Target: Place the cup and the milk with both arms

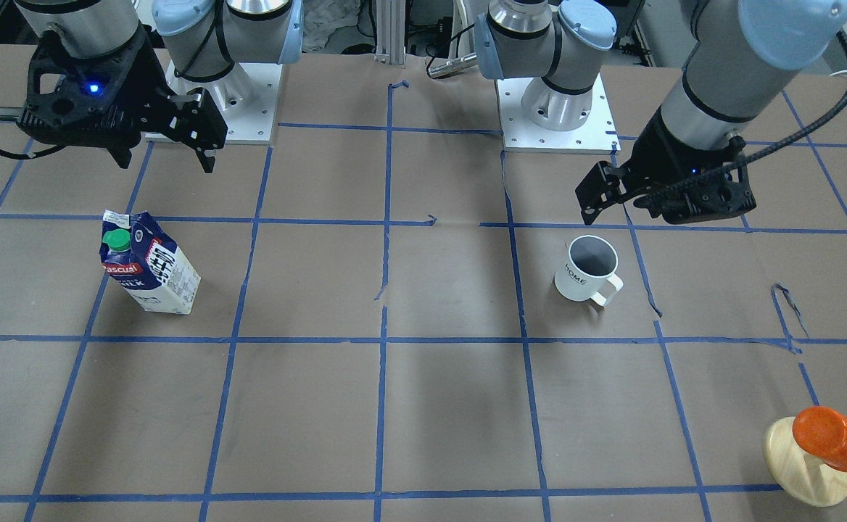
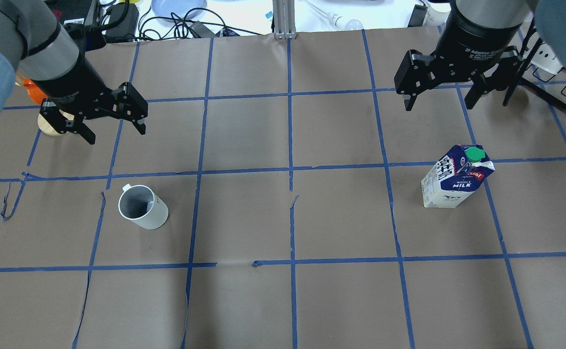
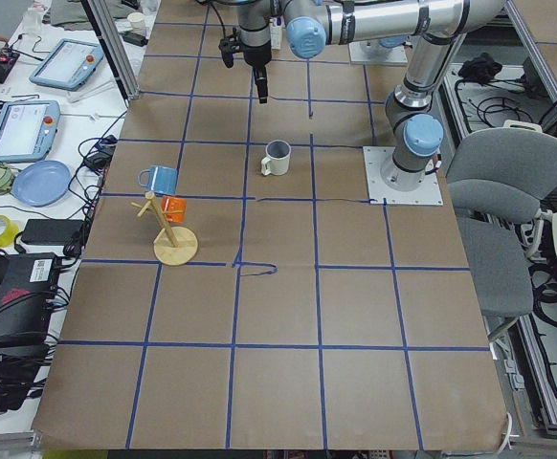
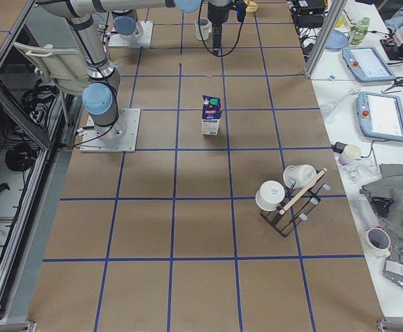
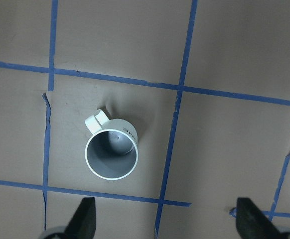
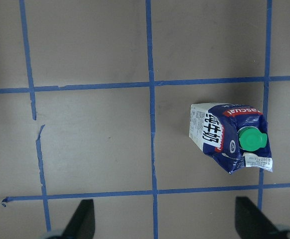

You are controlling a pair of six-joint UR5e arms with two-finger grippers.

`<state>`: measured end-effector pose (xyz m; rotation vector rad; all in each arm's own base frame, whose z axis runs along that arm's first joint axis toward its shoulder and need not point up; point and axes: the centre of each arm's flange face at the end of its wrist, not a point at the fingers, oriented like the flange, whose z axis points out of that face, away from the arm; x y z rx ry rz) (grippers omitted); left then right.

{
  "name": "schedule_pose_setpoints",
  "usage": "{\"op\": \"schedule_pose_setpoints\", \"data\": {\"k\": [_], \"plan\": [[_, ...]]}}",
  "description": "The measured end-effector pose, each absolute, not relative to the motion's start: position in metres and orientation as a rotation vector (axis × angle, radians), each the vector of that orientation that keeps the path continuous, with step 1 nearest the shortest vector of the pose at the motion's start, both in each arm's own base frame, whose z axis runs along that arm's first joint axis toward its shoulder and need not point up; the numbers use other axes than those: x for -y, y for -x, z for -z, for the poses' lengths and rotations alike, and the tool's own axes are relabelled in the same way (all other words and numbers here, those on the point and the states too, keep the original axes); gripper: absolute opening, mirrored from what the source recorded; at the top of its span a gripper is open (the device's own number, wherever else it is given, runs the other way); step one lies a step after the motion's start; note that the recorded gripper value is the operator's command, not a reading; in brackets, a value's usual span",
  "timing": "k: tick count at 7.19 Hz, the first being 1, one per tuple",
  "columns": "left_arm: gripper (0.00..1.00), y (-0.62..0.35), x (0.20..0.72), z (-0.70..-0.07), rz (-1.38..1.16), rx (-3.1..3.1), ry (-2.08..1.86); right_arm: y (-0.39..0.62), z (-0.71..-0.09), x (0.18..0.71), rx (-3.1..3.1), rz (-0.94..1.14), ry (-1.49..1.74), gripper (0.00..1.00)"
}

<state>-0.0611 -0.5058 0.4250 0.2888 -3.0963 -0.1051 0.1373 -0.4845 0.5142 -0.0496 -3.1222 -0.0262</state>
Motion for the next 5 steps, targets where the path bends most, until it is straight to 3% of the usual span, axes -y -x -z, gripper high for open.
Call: {"op": "schedule_pose_setpoints", "data": {"k": [5], "plan": [[1.0,-0.004,0.478,-0.322,0.256,3.067,-0.506,-0.138,-0.51,0.488,3.126,0.033,0.06,1.0]]}}
